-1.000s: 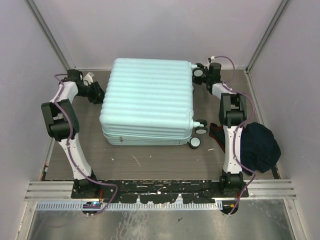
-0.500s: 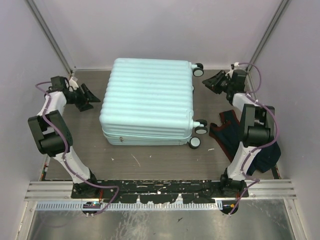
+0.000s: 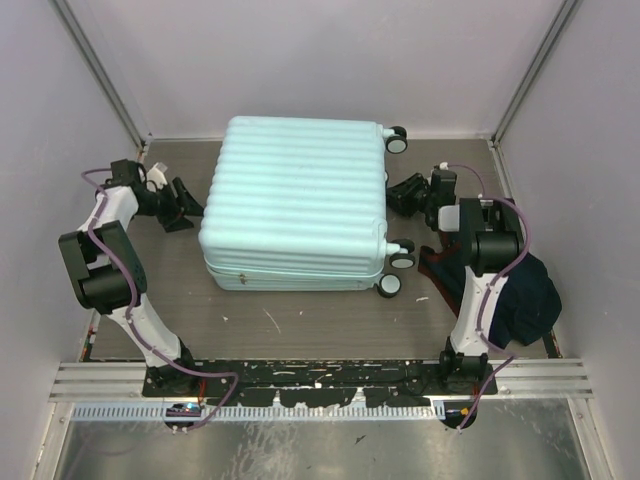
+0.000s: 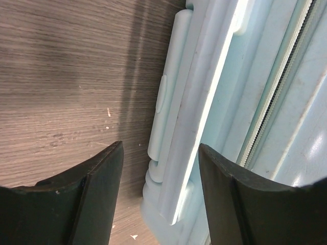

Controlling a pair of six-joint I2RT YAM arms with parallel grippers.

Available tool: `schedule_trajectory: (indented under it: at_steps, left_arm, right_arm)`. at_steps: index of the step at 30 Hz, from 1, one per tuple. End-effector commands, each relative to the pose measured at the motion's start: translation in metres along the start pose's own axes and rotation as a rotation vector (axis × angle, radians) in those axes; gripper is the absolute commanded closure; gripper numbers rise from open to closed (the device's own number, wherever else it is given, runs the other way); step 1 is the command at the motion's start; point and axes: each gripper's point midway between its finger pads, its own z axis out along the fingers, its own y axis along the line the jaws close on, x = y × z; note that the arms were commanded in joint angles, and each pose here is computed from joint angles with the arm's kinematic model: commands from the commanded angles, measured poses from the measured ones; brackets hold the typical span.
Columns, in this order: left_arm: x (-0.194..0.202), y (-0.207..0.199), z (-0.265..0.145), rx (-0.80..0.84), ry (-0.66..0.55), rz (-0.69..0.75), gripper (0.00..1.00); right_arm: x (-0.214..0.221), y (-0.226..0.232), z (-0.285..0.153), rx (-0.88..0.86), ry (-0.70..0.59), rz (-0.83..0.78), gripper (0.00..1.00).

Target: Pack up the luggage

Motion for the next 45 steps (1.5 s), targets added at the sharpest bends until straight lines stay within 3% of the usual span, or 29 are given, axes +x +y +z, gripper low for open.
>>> schedule_trajectory:
  at_steps: [1,7,12,19,26,30,36,40,45]
  left_arm:
    - [0.001,-0.014,-0.004,0.054,0.029,0.078,0.40]
    - [0.026,-0.016,0.006,0.093,0.145,0.131,0.43]
    - [0.027,-0.023,0.016,0.128,0.180,0.160,0.44]
    - [-0.001,-0.023,0.017,0.070,0.112,0.174,0.41]
    - [-0.046,-0.043,-0.027,0.013,-0.087,0.310,0.26]
    - [-0.056,-0.048,-0.042,-0.034,-0.191,0.337,0.15]
    - [-0.062,-0.058,-0.077,-0.096,-0.293,0.441,0.04]
    - [-0.060,-0.059,-0.096,-0.122,-0.338,0.455,0.02]
    - [-0.049,-0.065,-0.104,-0.099,-0.352,0.426,0.02]
  right_arm:
    - [-0.023,0.035,0.024,-0.126,-0.105,0.025,0.61]
    - [-0.029,0.040,0.058,-0.181,-0.113,0.080,0.65]
    - [-0.057,0.063,0.082,-0.234,-0.125,0.023,0.66]
    - [-0.103,0.097,0.084,-0.283,-0.196,-0.159,0.63]
    - [-0.161,0.096,-0.001,-0.209,-0.290,-0.422,0.47]
    - [-0.185,0.123,-0.055,-0.152,-0.366,-0.629,0.39]
    - [-0.213,0.132,-0.142,-0.047,-0.505,-0.818,0.13]
    - [-0.233,0.125,-0.204,-0.041,-0.598,-0.721,0.01]
    - [-0.205,0.121,-0.256,-0.262,-0.456,-0.614,0.00]
